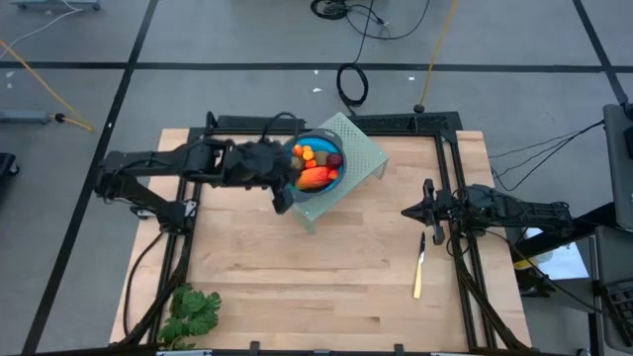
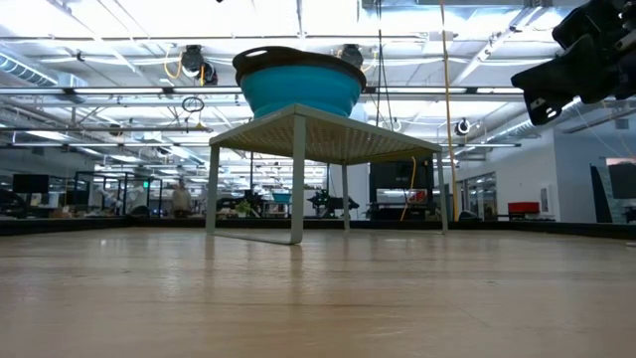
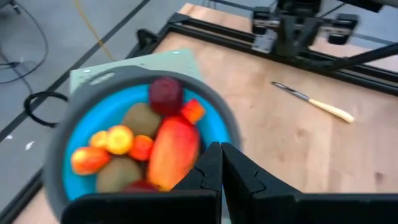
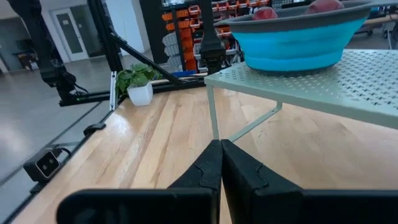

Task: Pick & Place Fruit
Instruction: Put the yellow table knife on the shelf to the right of the blue strainer bowl

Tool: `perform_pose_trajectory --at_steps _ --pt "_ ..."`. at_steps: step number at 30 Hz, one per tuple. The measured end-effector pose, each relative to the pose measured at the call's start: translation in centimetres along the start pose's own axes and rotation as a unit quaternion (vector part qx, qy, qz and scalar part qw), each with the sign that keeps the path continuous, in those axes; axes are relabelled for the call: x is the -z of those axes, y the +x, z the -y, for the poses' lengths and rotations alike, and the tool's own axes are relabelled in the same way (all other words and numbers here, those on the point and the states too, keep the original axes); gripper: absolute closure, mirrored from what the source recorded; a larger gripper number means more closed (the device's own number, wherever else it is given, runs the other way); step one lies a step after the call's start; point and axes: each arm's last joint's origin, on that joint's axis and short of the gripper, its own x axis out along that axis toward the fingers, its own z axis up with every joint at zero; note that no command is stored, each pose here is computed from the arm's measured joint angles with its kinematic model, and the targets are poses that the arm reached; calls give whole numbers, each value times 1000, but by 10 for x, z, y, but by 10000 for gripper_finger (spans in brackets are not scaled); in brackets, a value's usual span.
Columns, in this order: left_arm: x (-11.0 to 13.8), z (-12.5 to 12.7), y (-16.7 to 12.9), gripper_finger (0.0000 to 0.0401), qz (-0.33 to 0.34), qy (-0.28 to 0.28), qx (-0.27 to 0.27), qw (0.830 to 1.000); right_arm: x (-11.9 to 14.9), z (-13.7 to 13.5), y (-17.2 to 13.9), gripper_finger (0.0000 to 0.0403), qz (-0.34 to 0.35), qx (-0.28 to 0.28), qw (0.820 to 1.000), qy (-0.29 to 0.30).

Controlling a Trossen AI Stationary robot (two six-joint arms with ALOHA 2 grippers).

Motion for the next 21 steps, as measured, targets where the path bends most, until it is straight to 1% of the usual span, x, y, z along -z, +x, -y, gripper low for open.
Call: perform_pose_trajectory --at_steps 4,9,17,21 --pt "4 13 -4 400 1 3 12 1000 0 0 0 399 0 0 1000 5" --pt "6 21 -7 400 1 -1 22 1000 0 0 0 399 0 0 1000 4" --pt "8 25 -8 401 -2 16 28 999 0 0 0 399 0 0 1000 5" --pt "10 23 -8 401 -17 23 36 999 0 0 0 399 0 0 1000 5"
